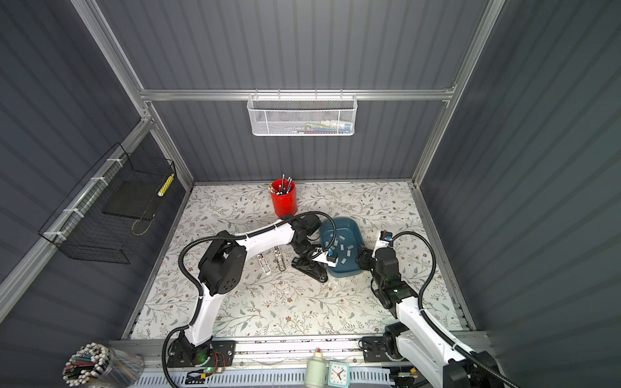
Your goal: Load the staples into the stapler
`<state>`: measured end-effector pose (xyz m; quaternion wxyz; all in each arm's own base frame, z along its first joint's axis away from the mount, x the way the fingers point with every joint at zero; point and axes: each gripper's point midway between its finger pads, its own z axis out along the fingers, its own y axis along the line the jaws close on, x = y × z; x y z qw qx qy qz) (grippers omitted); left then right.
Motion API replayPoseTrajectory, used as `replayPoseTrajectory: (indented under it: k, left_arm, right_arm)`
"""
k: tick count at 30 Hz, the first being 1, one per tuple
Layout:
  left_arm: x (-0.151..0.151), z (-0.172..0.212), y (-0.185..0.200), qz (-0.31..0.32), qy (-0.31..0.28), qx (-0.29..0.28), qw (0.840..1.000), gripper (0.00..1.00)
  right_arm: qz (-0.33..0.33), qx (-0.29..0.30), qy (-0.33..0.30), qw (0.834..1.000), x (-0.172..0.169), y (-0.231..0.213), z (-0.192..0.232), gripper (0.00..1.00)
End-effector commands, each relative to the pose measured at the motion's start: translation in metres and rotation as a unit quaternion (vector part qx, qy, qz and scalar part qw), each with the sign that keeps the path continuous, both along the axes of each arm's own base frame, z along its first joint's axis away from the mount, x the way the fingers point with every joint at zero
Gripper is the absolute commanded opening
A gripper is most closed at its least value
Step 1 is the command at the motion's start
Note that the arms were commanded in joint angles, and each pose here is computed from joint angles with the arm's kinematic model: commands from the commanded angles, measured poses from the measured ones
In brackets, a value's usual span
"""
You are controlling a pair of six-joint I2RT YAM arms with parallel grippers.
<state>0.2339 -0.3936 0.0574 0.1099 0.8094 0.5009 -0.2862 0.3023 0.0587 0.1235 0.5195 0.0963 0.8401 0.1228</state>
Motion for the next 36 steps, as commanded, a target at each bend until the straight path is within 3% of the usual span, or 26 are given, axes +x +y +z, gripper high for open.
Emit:
replayPoseTrajectory:
  k: [1,5,9,13,17,23,25,30,36]
  left_arm:
    - [-0.005,0.007,0.001,-0.008,0.011,0.004,1.000,0.27]
    - [-0.006,0.010,0.002,-0.012,0.008,0.000,1.000,0.14]
    - [-0.004,0.034,0.001,-0.008,-0.016,-0.023,1.000,0.07]
    - [-0.007,0.086,-0.006,0.001,-0.056,-0.103,0.993,0.06]
    - [-0.012,0.142,-0.008,0.008,-0.099,-0.190,0.977,0.00]
    - [0.002,0.204,0.008,0.148,-0.135,-0.209,0.957,0.00]
    - [0.007,0.210,0.022,0.205,-0.154,-0.220,0.941,0.00]
    - [0.027,0.214,0.065,0.323,-0.254,-0.260,0.874,0.00]
    - [0.035,0.193,0.073,0.330,-0.264,-0.190,0.886,0.00]
  right_arm:
    - [0.003,0.002,-0.022,1.000,0.007,0.001,0.016,0.69]
    - [0.003,0.002,-0.022,1.000,0.007,0.001,0.016,0.69]
    - [0.001,0.002,-0.021,1.000,0.007,0.001,0.016,0.69]
    - [0.001,0.002,-0.019,1.000,0.007,0.001,0.016,0.68]
    - [0.001,0.004,-0.021,1.000,0.005,0.001,0.016,0.68]
    - [0.022,0.008,-0.018,1.000,0.002,0.009,0.016,0.62]
    - [0.049,0.003,-0.018,0.999,0.001,0.022,0.020,0.60]
    - [0.114,-0.003,-0.026,0.993,-0.013,0.067,0.036,0.59]
    - [0.167,0.070,-0.042,0.983,-0.032,0.098,0.063,0.58]
